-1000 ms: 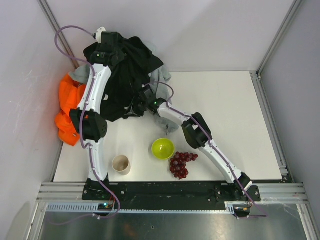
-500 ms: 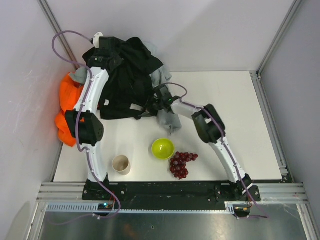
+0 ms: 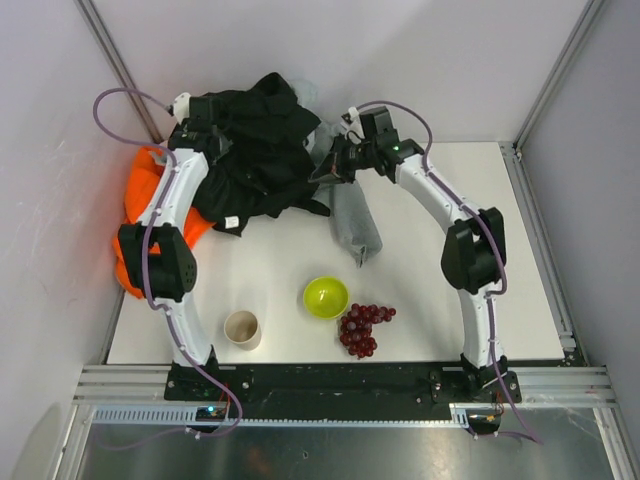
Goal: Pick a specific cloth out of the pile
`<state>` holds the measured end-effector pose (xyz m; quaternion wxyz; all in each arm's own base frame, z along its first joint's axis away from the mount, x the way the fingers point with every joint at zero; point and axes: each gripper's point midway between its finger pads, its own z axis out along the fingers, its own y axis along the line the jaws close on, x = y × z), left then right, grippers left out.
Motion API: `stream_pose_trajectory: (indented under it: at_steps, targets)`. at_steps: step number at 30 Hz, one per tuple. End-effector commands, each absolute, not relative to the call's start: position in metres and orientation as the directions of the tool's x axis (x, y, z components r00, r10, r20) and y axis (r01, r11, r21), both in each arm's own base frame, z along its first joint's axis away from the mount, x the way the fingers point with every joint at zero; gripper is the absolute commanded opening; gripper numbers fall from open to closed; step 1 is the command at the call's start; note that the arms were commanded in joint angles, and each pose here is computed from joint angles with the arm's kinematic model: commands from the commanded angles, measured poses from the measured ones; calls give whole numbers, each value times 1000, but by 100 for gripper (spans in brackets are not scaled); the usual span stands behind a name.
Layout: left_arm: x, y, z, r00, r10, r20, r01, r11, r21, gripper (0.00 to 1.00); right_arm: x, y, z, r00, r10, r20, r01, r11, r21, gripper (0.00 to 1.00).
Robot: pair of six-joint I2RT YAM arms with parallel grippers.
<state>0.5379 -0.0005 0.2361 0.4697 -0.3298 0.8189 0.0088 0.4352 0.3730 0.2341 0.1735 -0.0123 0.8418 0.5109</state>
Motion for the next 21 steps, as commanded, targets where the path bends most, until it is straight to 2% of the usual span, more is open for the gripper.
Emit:
stream_pose_trajectory:
  at_steps: [1, 12, 17, 21]
  targets:
    - [523, 34, 265, -221, -556, -801, -607, 722, -333, 1, 407, 330, 344, -892, 140, -429, -346, 399, 849, 0]
    - [481, 84, 233, -247, -537, -806, -712, 665, -225, 1, 390, 267, 493, -741, 286, -607, -556, 246, 794, 0]
    - [453, 118, 213, -256, -552, -794, -775, 608, -172, 1, 388, 245, 511, -691, 336, -641, -589, 252, 767, 0]
    - [428, 137, 198, -254, -575, -778, -818, 556, -144, 1, 395, 232, 498, -675, 353, -648, -572, 305, 762, 0]
